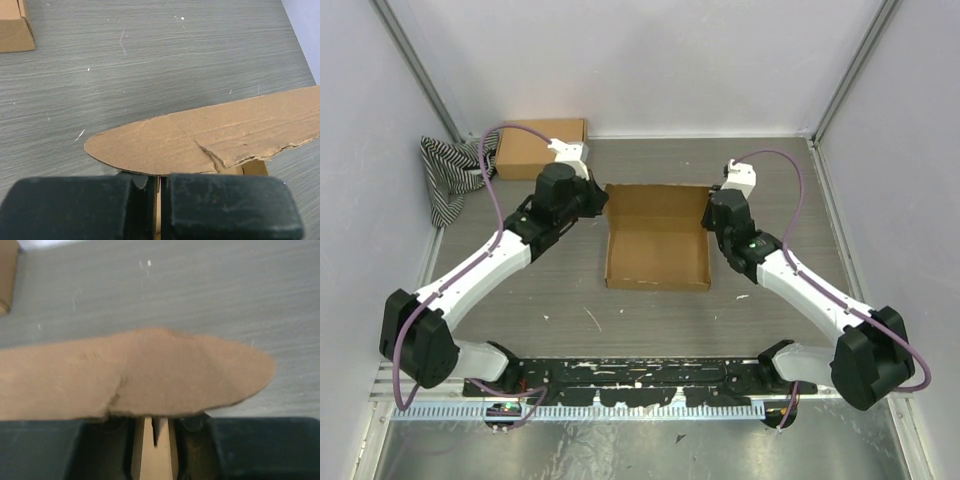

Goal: Fold the paper box

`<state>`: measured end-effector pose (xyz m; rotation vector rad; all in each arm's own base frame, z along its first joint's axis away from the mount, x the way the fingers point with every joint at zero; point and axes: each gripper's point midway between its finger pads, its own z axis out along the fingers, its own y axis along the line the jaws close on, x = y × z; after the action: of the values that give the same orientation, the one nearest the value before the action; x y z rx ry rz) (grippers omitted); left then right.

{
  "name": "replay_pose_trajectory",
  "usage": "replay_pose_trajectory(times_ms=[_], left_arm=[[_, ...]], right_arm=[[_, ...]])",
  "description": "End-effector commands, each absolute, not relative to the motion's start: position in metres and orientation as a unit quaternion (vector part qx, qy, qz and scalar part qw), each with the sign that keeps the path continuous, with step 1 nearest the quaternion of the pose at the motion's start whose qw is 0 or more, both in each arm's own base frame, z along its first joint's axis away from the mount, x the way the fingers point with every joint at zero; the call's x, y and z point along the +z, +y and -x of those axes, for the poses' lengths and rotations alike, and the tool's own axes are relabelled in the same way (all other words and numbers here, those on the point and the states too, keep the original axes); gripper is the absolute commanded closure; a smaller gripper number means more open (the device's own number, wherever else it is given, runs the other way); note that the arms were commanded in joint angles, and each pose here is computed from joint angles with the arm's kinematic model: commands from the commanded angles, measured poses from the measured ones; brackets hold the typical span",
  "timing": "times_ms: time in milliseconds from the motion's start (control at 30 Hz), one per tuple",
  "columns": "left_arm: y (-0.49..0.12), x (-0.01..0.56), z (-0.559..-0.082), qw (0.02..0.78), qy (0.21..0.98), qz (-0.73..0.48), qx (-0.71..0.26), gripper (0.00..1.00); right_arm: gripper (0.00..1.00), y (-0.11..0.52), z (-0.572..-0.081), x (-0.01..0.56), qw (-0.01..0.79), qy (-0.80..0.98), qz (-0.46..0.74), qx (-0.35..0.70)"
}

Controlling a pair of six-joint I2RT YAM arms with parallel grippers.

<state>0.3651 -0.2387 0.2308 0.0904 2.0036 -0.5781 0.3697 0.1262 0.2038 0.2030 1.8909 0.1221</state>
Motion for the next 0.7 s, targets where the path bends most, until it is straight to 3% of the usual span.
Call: replay_pose_trajectory(times_ms=[0, 200, 467, 633, 667], left_arm=[[-0.232, 0.213, -0.349, 0.482, 0.849, -0.035, -0.215, 0.94], [-0.228, 0.206, -0.336, 0.479, 0.853, -0.033, -0.206, 0.94], [-0.226, 0.202, -0.303, 0.483, 0.850, -0.042, -0.207, 0.88], [-0.210, 0.192, -0.268, 0.449, 0.868, -0.049, -0.203, 0.52], [-0.205, 0.190, -0.259, 0.441, 0.873, -0.049, -0.204, 0.49]], right_arm=[[0.67, 0.131, -0.338, 0.198, 0.522, 0.847, -0.070, 0.072], [0.51, 0.137, -0.289, 0.223, 0.482, 0.865, -0.026, 0.135], [0.49, 0.125, -0.225, 0.275, 0.486, 0.849, -0.019, 0.206], [0.49, 0.118, -0.211, 0.303, 0.509, 0.828, -0.040, 0.230], [0.48, 0.116, -0.212, 0.307, 0.514, 0.825, -0.046, 0.229]])
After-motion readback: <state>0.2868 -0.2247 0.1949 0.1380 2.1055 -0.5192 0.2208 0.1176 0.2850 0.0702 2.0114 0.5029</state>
